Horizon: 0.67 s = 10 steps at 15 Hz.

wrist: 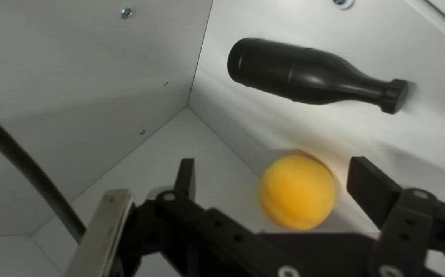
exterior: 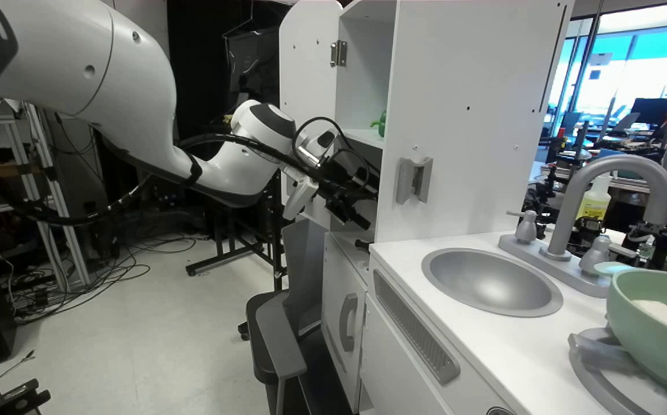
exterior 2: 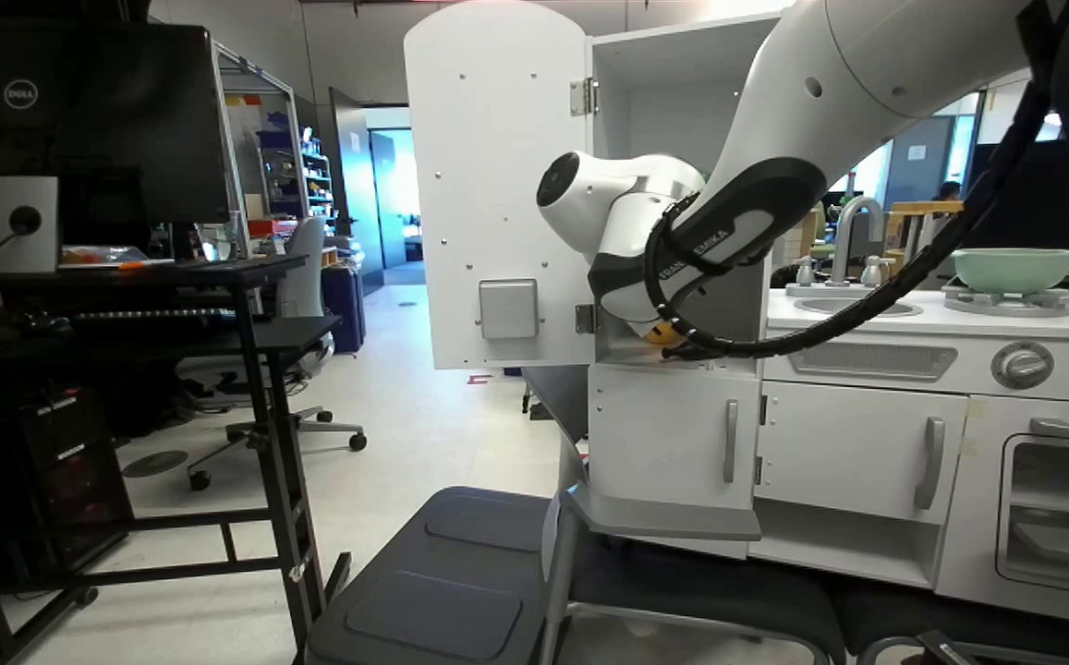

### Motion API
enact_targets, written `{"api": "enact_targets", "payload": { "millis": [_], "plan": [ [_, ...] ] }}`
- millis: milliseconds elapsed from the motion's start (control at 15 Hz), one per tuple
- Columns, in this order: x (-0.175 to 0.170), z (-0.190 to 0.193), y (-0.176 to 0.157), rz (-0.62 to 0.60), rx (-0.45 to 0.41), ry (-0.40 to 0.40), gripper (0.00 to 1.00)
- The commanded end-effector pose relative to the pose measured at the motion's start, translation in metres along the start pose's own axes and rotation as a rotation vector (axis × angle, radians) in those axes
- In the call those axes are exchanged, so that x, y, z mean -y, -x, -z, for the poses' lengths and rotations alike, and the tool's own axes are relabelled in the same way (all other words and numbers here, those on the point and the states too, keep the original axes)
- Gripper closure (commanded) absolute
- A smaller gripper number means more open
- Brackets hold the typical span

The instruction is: Open the cabinet, then put the bottle and the orange object in the bottom compartment of the cabinet

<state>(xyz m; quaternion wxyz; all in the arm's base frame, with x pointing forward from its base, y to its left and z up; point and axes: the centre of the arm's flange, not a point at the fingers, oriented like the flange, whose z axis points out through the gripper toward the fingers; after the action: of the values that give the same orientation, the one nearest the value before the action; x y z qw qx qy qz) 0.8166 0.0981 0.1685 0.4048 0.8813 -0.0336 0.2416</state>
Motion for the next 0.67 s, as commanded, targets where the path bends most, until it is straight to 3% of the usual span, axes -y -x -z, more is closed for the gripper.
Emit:
{"api": "enact_targets", "payload": {
  "millis": [0,200,600],
  "plan": [
    [0.009,0.003,-0.037,-0.016,-0.016,-0.002,0.0],
    [0.004,0.028,-0.035,0.041,-0.006,-0.069,0.0],
    [-0.022,0.105,-0.023,0.259,0.008,-0.282,0.0]
  ]
}}
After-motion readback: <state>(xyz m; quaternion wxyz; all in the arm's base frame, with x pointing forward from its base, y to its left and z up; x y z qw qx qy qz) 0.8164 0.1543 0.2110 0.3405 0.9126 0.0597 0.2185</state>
